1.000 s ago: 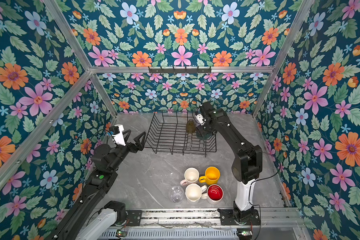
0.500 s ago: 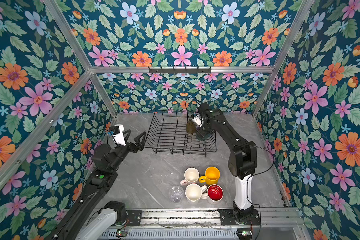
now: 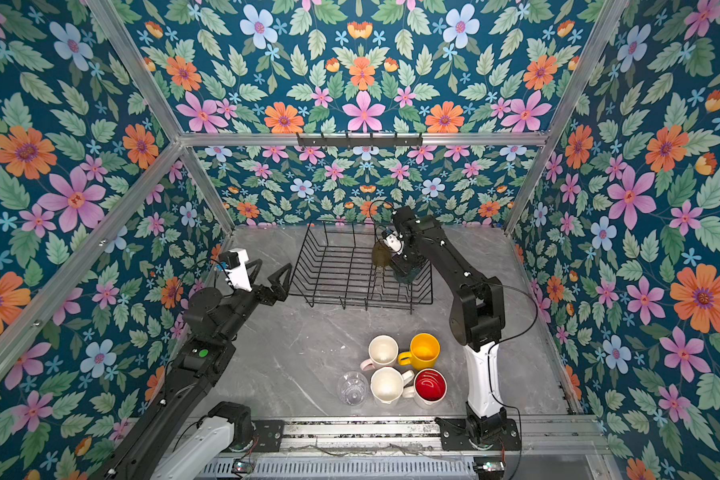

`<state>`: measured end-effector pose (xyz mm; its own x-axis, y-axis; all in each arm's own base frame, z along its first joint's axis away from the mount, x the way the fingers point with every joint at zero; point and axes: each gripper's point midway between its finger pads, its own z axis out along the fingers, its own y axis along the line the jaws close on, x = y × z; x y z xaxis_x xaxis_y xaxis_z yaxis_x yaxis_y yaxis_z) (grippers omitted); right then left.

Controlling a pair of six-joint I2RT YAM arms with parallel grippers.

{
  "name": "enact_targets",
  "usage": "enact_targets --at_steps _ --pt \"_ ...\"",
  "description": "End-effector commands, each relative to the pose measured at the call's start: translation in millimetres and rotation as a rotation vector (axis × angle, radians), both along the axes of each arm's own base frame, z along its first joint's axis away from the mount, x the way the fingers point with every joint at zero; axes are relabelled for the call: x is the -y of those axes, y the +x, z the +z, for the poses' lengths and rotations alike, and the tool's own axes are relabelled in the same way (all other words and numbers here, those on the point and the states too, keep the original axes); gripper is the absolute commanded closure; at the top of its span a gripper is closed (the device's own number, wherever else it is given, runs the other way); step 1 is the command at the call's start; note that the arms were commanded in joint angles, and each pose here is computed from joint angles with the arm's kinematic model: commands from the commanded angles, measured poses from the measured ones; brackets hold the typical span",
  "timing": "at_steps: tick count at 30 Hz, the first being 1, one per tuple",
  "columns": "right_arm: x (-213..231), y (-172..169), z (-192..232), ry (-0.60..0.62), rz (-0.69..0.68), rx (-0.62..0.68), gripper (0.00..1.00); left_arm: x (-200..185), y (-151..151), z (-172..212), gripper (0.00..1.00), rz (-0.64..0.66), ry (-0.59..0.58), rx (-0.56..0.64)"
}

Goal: Load the cups into the dish rack
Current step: 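Carry the green mug with the right gripper toward the lavender cup, then lower the green mug into the rack beside the lavender cup with the right gripper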

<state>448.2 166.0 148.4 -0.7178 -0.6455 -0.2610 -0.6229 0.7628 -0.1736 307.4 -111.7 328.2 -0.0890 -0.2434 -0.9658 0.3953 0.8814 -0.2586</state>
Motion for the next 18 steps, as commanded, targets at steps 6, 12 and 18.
enact_targets --at_steps 6,12,18 --pt "-0.2 10.2 -11.0 -0.002 -0.083 -0.007 1.0 -0.9 -0.1 1.9 0.0 0.005 -0.001 0.009" --pt "0.2 11.7 -25.0 0.002 -0.132 -0.028 1.0 -1.9 0.0 1.8 0.0 0.01 0.0 0.008" --pt "-0.3 9.1 -37.6 0.004 -0.157 -0.058 0.98 -2.0 0.1 2.0 0.0 0.011 -0.001 0.007"
